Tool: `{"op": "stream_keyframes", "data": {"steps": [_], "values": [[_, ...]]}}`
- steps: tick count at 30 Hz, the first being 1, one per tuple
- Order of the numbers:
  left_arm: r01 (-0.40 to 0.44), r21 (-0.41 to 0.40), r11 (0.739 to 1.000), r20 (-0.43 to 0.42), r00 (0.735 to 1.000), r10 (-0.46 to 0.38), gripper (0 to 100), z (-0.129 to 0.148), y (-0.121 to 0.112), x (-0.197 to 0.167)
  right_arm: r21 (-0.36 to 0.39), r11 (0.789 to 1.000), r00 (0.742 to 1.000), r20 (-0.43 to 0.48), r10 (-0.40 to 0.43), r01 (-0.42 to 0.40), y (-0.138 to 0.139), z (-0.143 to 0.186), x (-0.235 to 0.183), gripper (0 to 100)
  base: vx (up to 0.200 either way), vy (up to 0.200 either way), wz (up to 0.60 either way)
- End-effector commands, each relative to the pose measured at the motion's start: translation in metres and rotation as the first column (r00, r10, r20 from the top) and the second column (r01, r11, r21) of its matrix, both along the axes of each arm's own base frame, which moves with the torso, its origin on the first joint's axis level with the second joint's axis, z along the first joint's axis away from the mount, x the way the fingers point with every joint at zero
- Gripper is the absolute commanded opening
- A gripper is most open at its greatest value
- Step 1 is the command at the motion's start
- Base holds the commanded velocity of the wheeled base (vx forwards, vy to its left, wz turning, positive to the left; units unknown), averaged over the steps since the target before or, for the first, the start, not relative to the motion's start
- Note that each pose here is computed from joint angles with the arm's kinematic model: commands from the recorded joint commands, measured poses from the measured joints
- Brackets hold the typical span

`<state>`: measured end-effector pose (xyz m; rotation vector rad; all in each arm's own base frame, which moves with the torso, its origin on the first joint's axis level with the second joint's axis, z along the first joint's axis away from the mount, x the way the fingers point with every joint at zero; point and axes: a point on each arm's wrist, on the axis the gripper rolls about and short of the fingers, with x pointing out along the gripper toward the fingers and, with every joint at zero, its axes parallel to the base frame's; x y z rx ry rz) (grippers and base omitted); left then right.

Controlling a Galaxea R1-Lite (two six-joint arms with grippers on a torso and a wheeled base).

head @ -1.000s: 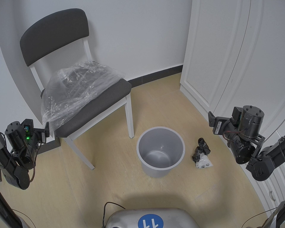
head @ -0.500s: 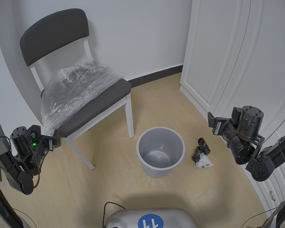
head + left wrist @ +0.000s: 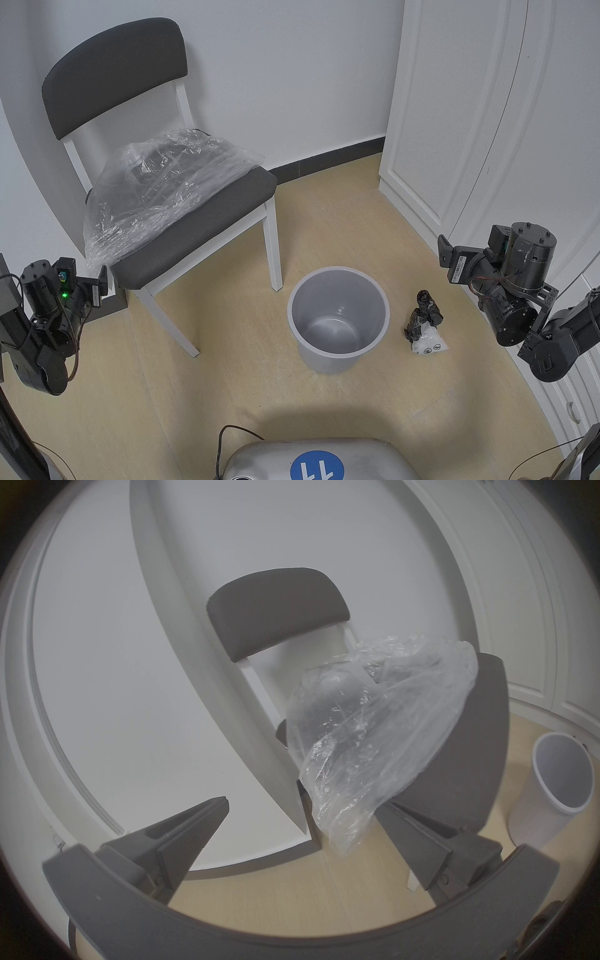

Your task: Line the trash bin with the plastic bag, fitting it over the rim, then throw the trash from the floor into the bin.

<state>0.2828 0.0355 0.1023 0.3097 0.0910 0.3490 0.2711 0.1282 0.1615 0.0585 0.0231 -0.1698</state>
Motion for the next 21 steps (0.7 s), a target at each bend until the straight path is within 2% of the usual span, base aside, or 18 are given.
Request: {"op": "stream_keyframes", "data": {"steps": [1, 9, 18, 21], "values": [[-0.031, 0.003, 1.0, 0.033, 0.999, 0.031, 100, 0.007, 0.011, 0.003, 0.003, 1.0, 1.0, 0.004, 0.003, -0.003, 0.001, 0.001, -0.001, 100, 0.0, 0.0, 0.0], [-0.046, -0.028, 0.999, 0.13, 0.99, 0.049, 100, 0.025, 0.018, 0.007, 0.0, 1.0, 1.0, 0.001, 0.006, -0.006, 0.002, 0.0, -0.001, 100, 0.0, 0.0, 0.0], [-0.04, -0.036, 0.999, 0.125, 0.991, 0.044, 100, 0.028, 0.017, 0.006, -0.002, 1.0, 1.0, -0.001, 0.006, -0.006, 0.002, 0.0, -0.001, 100, 0.0, 0.0, 0.0], [-0.035, -0.05, 0.998, 0.102, 0.994, 0.04, 100, 0.019, 0.016, 0.013, -0.003, 1.0, 1.0, -0.003, 0.008, -0.008, 0.002, -0.001, -0.001, 100, 0.0, 0.0, 0.0]]}}
